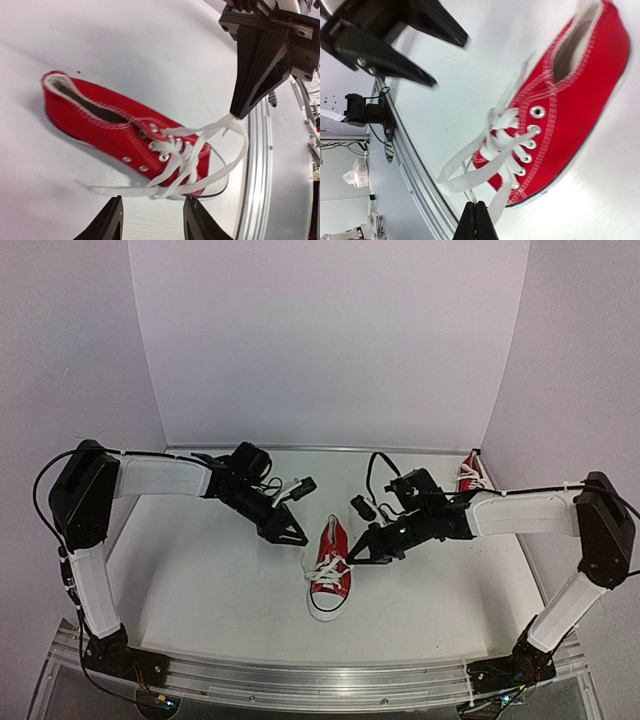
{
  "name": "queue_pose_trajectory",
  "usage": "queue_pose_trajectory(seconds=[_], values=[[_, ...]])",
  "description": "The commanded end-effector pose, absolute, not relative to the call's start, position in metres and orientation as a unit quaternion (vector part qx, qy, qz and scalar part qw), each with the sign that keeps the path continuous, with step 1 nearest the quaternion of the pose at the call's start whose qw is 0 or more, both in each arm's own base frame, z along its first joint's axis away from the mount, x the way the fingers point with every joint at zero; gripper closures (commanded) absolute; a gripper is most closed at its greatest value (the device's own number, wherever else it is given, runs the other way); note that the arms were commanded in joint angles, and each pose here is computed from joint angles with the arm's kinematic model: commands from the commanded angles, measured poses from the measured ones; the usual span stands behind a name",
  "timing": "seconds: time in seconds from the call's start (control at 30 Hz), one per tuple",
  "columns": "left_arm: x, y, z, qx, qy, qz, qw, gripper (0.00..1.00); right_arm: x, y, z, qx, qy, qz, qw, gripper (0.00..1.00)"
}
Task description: Tie the shoes
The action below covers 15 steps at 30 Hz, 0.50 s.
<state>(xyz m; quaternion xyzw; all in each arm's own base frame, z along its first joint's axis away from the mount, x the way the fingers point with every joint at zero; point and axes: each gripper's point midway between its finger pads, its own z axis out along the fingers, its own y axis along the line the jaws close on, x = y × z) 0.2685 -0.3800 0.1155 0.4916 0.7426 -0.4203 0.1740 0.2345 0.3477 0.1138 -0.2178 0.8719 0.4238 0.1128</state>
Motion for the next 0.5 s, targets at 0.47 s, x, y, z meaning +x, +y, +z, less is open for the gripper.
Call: queue_pose_trajectory(seconds=[0.47], values=[[0.284,-0.353,0.090,0.545,0.736,-0.336,0.221,0.51,0.238,0.308,0.107,-0.174,0.909,0.358,0.128,1.00]])
